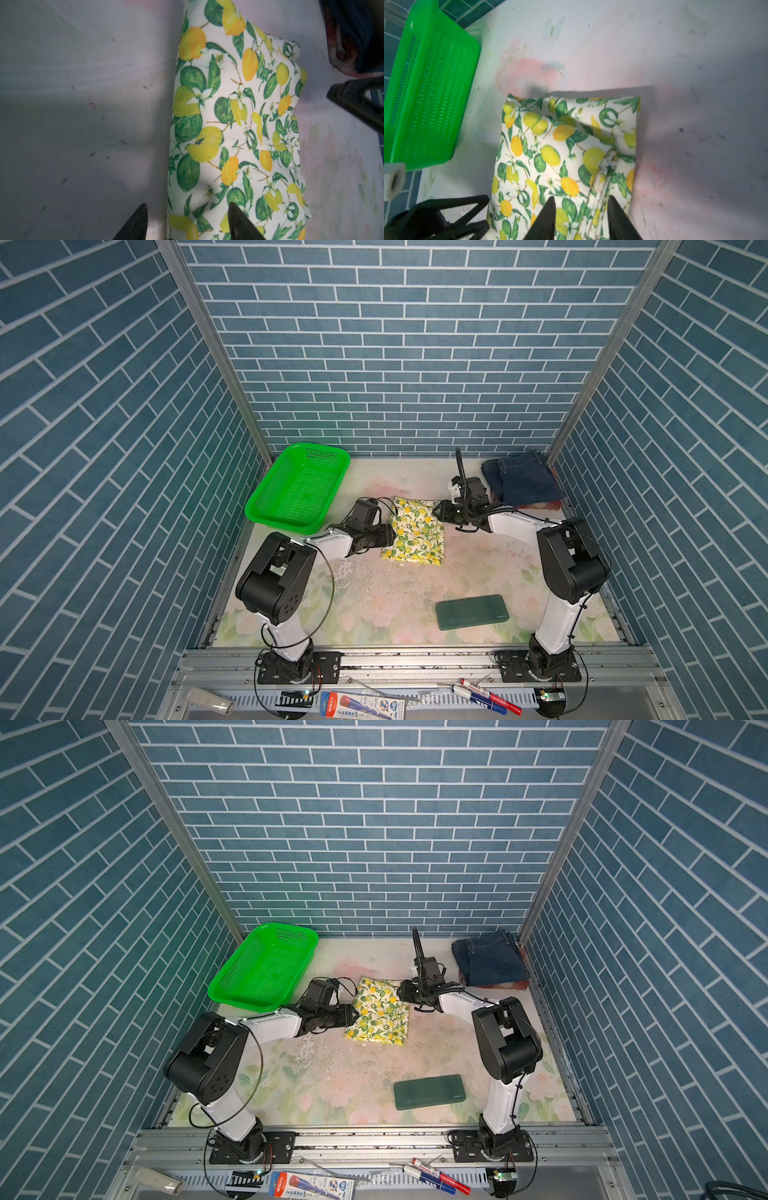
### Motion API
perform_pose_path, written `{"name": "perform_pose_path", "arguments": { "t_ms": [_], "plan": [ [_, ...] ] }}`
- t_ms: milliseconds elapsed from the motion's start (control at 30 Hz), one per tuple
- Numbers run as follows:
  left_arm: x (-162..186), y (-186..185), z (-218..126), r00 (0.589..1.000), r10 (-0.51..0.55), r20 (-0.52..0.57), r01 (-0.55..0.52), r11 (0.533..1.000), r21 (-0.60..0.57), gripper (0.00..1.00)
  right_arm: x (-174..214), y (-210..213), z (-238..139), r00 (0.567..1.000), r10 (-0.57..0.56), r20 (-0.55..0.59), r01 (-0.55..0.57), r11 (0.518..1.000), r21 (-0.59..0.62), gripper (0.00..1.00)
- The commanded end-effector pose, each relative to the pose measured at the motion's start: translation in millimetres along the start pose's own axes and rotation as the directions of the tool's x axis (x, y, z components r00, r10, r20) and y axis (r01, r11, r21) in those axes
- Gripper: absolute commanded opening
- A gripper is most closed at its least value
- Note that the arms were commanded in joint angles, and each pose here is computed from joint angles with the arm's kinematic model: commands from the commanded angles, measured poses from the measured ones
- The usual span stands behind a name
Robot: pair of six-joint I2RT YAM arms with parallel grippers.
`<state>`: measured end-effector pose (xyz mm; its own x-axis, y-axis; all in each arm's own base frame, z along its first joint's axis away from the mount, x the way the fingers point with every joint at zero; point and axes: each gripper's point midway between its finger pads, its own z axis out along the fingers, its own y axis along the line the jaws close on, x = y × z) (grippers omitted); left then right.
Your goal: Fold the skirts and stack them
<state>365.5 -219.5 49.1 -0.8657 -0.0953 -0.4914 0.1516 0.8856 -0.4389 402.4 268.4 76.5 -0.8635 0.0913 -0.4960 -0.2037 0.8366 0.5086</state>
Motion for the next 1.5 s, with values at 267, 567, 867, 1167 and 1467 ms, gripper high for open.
{"name": "perform_pose_path", "arguments": {
  "t_ms": [267,567,867,1167,1467],
  "plan": [
    [-4,8,-13,0.999,-0.017,0.031,0.019,0.998,-0.065,0.78,56,-3,29,0.984,0.162,-0.069,-0.159,0.986,0.048,0.35],
    [-8,6,-22,0.998,-0.006,0.055,0.01,0.998,-0.061,0.78,35,13,18,0.988,0.152,-0.012,-0.151,0.988,0.005,0.0],
    [-11,4,-27,0.998,0.002,0.061,0.002,0.998,-0.066,0.78,17,23,-13,0.993,0.106,0.048,-0.106,0.994,0.011,0.0],
    [-16,3,-29,0.998,0.017,0.063,-0.012,0.997,-0.077,0.8,11,24,-37,0.993,0.098,0.068,-0.098,0.995,0.001,0.0],
    [-15,6,-17,0.999,0.018,0.034,-0.015,0.996,-0.09,0.8,17,5,-44,0.991,0.126,0.055,-0.126,0.992,0.007,0.0]
  ]
}}
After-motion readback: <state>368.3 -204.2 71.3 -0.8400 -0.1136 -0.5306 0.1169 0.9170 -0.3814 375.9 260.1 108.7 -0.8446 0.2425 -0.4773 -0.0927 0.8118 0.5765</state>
